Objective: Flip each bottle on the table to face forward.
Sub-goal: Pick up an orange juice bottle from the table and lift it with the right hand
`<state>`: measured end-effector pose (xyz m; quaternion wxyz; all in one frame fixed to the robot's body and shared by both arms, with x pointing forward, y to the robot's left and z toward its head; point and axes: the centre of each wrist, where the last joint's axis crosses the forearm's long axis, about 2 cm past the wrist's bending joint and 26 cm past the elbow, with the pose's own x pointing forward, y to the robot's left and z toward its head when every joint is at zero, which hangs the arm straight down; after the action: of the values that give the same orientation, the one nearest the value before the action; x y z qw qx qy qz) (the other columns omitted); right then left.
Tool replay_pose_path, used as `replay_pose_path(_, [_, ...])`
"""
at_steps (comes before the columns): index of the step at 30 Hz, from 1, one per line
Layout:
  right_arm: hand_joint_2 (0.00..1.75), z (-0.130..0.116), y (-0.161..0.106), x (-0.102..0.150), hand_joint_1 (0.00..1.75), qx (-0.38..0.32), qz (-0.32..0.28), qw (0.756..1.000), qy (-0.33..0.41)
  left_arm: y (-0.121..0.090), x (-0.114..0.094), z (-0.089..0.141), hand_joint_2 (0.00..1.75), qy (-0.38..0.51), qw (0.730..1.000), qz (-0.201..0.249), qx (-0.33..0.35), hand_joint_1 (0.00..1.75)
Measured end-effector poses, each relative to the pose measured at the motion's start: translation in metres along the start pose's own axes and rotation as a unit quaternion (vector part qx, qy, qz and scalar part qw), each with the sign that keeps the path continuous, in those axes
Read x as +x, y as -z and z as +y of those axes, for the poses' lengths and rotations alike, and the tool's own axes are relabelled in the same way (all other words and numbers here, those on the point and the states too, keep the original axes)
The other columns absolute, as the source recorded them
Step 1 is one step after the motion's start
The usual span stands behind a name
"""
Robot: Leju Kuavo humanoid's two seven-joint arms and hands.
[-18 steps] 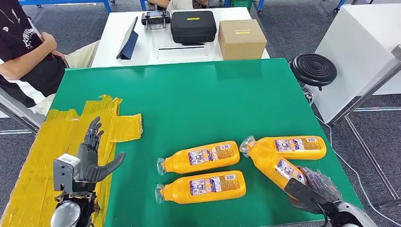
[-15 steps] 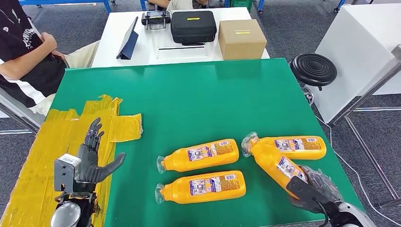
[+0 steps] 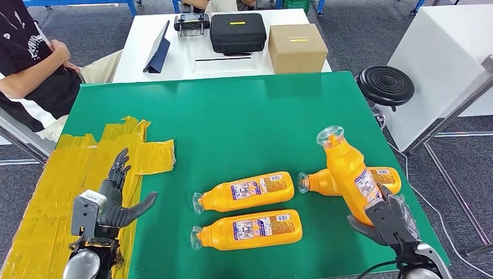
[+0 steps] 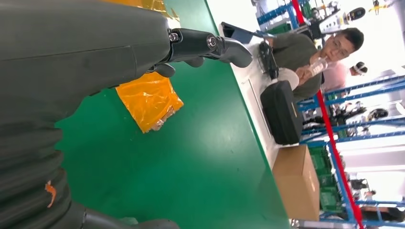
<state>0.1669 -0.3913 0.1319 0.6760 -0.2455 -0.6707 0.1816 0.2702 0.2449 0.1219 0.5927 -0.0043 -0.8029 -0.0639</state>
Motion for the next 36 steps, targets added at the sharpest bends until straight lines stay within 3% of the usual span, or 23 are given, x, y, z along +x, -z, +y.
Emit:
replay_pose_path(3, [1.75, 0.007, 0.006, 0.012, 1.75, -0.045, -0.027, 0.998, 0.03, 0.006, 0.003, -0.002, 1.75, 0.003, 1.0, -0.004, -0.01, 0.0])
replay_pose_path(11, [1.75, 0.017, 0.011, 0.026, 1.75, -0.076, -0.066, 0.993, 0.06, 0.014, 0.006, -0.005, 1.75, 0.007, 1.0, -0.009, -0.022, 0.0])
replay_pose_path(17, [1.75, 0.03, 0.027, 0.049, 1.75, -0.126, -0.146, 0.977, 0.092, 0.043, 0.02, -0.02, 1.75, 0.018, 0.996, -0.026, -0.079, 0.0])
replay_pose_path(25, [1.75, 0.065, 0.068, 0.093, 1.75, -0.099, -0.244, 0.953, 0.151, 0.094, 0.049, -0.063, 1.75, 0.0, 0.981, -0.05, -0.185, 0.0])
replay_pose_path(36, [1.75, 0.097, 0.094, 0.116, 1.75, -0.054, -0.286, 0.936, 0.197, 0.116, 0.065, -0.09, 1.75, -0.014, 0.969, -0.057, -0.241, 0.0])
